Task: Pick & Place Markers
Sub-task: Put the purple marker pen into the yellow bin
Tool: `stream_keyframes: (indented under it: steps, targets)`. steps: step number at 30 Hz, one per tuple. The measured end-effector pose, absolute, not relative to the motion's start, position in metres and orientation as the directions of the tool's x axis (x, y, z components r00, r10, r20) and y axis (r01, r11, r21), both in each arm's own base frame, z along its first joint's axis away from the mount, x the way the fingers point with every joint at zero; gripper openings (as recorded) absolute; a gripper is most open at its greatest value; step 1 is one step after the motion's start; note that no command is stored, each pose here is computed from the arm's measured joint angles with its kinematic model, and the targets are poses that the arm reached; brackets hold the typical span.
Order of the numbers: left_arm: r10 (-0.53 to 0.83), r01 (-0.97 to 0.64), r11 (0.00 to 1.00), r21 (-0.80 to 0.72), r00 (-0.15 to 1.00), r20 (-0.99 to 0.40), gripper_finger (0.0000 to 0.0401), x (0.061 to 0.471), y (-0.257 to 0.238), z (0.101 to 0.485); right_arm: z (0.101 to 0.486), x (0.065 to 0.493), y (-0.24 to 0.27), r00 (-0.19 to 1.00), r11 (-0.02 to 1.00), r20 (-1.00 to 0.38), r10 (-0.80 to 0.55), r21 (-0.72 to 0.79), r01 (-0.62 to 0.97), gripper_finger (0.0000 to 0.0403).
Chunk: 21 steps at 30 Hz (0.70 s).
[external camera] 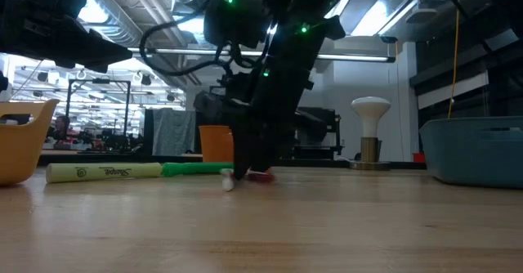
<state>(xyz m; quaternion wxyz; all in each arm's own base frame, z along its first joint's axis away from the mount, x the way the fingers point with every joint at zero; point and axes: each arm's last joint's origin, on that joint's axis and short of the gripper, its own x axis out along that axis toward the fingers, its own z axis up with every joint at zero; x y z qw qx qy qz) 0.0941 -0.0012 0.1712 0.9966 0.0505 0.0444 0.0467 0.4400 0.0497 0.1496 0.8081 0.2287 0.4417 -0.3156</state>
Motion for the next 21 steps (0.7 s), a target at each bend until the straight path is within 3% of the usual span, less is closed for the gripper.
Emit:
stream_keyframes:
  steps: [12, 21]
  targets:
    - [0.097, -0.088, 0.991, 0.105, 0.992, -0.084, 0.0068, 0.094, -0.001, 0.171, 0.137, 0.441, 0.049, 0.376, 0.726, -0.870, -0.319, 0.030, 0.687, 0.0120]
    - [0.097, -0.088, 0.991, 0.105, 0.992, -0.084, 0.0063, 0.094, -0.001, 0.171, 0.136, 0.440, 0.049, 0.366, 0.729, -0.874, -0.319, 0.020, 0.684, 0.0046]
